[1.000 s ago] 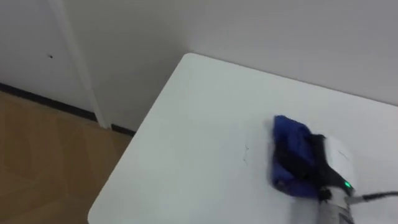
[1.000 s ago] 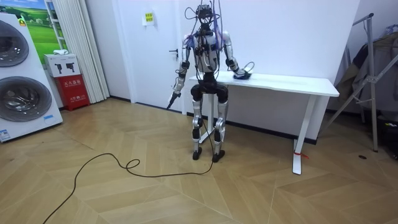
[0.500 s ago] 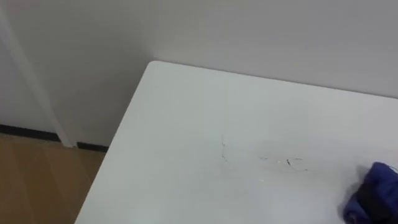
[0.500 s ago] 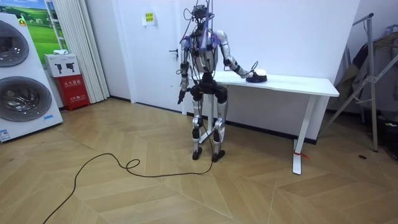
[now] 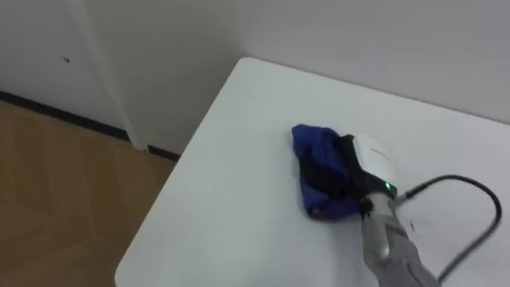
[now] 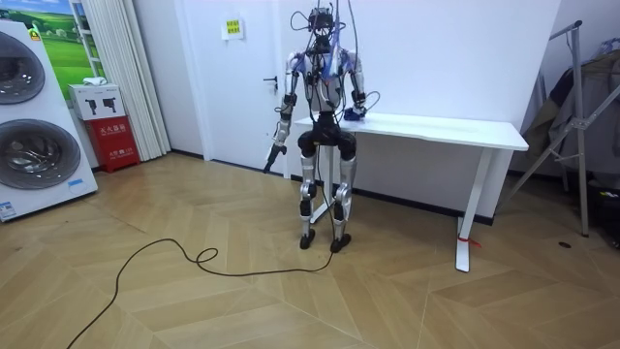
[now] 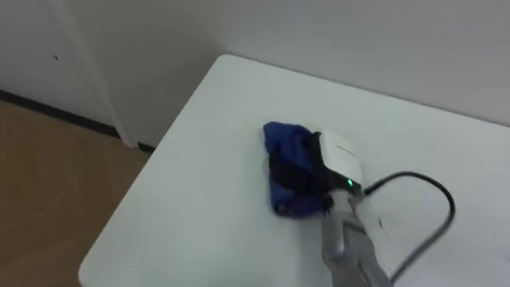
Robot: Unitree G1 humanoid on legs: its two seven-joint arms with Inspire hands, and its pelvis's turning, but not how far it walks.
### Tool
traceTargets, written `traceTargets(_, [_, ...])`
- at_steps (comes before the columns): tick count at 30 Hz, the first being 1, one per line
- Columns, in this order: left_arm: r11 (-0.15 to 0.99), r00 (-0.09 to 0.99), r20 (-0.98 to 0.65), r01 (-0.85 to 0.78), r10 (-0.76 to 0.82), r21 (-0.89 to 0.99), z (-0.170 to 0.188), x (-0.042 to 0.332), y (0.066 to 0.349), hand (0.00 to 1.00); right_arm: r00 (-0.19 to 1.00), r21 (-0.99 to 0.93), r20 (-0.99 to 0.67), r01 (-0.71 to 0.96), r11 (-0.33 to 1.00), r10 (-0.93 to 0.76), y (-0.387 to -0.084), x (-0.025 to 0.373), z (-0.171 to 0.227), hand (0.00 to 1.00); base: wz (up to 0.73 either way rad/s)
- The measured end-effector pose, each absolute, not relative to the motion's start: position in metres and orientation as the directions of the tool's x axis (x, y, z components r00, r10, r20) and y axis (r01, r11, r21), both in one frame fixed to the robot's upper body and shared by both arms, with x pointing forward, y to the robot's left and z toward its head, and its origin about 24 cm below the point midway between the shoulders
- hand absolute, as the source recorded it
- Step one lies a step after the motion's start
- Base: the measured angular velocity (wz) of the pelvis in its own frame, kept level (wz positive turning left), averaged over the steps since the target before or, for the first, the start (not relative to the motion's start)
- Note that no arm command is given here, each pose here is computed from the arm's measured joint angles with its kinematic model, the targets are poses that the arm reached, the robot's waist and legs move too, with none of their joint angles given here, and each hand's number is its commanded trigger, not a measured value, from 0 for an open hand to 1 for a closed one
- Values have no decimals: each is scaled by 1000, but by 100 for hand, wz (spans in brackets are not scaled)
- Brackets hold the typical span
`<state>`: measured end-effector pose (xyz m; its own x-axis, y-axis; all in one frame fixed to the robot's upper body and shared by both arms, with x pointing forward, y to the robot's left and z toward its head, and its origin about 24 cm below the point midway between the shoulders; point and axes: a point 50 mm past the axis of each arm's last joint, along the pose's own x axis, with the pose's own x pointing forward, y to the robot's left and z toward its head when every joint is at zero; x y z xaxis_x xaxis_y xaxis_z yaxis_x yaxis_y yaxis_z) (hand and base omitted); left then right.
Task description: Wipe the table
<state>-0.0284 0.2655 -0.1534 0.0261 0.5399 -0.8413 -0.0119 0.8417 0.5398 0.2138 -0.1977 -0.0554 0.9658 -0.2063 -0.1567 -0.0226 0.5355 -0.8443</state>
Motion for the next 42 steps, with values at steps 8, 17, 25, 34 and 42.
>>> traceTargets(8, [809,140,-799,-27,585,588,-147,3,278,0,795,-888,-177,124,442,-580,-286,150,-77,100,-6])
traceTargets(17, [795,293,-776,76,559,602,-146,51,284,0,890,-846,-222,27,533,-398,-202,248,-55,100,-58])
traceTargets(25, [793,274,-765,11,583,609,-135,48,308,0,976,-843,-112,7,538,-188,-179,270,-34,100,45])
traceTargets(34, [849,125,-842,-5,525,529,-147,-20,282,0,840,-911,-187,46,409,-510,-295,178,-54,100,17])
traceTargets(42, [889,145,-878,-45,456,455,-157,-3,257,0,977,-892,-140,-54,449,-159,-194,273,-20,100,-61])
